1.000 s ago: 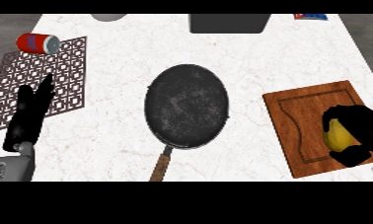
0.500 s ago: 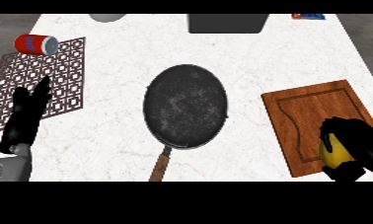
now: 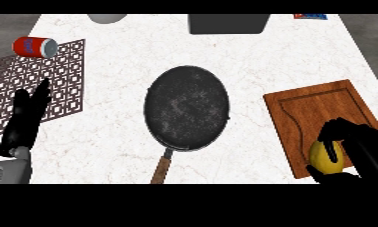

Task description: Pick the lemon from the cutting board and place it in the pan

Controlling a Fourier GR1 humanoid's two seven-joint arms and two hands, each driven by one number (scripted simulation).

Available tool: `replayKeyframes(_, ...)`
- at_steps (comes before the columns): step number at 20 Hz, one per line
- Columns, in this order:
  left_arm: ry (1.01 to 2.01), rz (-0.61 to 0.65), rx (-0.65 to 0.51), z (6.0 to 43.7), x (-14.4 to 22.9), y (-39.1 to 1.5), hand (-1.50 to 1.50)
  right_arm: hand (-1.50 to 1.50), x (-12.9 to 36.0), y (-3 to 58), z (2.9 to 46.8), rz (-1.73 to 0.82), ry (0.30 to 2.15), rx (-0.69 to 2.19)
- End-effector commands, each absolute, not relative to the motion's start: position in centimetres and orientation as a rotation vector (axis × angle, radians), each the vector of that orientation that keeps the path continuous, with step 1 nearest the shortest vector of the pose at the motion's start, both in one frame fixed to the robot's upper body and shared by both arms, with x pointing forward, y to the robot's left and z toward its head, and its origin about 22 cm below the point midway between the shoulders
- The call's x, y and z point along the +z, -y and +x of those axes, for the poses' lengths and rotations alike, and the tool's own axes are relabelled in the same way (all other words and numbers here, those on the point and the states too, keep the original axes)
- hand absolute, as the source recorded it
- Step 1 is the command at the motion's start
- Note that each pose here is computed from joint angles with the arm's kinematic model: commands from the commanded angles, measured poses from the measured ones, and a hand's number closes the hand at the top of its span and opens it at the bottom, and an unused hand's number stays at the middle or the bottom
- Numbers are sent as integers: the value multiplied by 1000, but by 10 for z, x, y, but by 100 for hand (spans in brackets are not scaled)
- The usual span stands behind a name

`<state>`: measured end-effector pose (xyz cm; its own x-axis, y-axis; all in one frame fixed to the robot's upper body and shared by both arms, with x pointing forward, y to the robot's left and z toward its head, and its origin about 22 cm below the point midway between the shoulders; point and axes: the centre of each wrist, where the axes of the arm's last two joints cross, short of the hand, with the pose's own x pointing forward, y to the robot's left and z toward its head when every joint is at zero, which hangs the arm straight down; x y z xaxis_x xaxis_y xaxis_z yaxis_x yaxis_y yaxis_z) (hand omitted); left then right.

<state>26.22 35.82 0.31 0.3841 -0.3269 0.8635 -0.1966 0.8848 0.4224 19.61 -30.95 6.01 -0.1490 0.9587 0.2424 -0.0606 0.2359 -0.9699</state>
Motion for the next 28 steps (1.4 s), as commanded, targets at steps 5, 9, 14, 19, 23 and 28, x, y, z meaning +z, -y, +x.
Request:
replayKeyframes(5, 1202, 494, -96, 268, 8, -348, 0, 150, 113, 267, 176, -905, 1688, 1026)
replayKeyframes(9, 1209, 504, -92, 266, -10, -345, 0, 150, 128, 230, 194, -837, 1713, 968)
replayKeyframes(14, 1212, 476, -98, 274, 1, -349, 0, 150, 113, 171, 234, -760, 1699, 908)
replayKeyframes(19, 1210, 491, -111, 276, 1, -342, 0, 150, 120, 139, 276, -659, 1679, 841)
replayKeyframes(23, 1215, 492, -105, 275, 6, -348, 0, 150, 82, 110, 304, -645, 1627, 815)
replayKeyframes(28, 1217, 502, -111, 271, 13, -362, 0, 150, 64, 89, 342, -626, 1558, 835)
